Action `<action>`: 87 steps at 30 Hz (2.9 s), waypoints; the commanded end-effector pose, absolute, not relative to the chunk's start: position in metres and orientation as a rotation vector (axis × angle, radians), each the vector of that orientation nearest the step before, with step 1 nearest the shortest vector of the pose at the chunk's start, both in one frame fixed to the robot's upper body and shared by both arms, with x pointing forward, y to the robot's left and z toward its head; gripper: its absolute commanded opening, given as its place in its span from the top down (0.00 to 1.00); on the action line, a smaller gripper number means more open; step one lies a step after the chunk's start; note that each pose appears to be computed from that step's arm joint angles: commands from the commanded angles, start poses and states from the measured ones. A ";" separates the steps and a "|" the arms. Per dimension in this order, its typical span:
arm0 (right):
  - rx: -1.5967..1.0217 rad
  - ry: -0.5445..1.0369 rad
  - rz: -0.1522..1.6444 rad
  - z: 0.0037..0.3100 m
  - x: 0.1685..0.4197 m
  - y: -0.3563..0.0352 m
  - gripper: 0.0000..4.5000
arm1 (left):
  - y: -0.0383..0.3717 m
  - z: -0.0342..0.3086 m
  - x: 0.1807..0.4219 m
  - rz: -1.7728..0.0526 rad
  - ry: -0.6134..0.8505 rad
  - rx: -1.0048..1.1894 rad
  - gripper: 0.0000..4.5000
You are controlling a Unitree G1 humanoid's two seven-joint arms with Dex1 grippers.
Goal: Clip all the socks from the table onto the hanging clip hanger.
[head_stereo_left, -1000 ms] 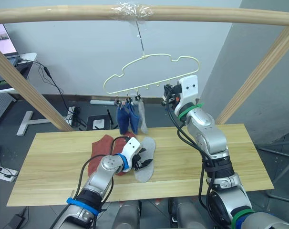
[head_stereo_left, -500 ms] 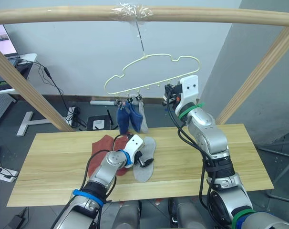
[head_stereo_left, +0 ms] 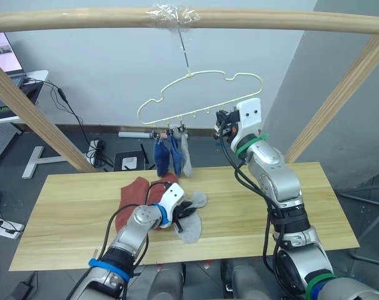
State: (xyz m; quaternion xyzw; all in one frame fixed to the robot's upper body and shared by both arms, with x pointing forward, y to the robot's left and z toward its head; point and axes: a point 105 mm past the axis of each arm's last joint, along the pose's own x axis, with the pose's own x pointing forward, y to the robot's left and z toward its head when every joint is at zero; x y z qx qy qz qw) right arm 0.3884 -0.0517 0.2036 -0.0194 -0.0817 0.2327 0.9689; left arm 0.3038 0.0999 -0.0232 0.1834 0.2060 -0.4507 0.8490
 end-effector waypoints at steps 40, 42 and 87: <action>0.641 0.302 0.562 0.211 0.368 -0.092 0.88 | 0.048 0.159 0.329 -0.903 -0.325 0.142 1.00; 0.654 0.299 0.575 0.213 0.366 -0.092 0.72 | 0.047 0.158 0.329 -0.912 -0.322 0.145 1.00; -0.013 -0.258 0.378 0.210 0.349 -0.044 0.60 | 0.128 0.182 0.318 -0.907 -0.139 0.233 0.39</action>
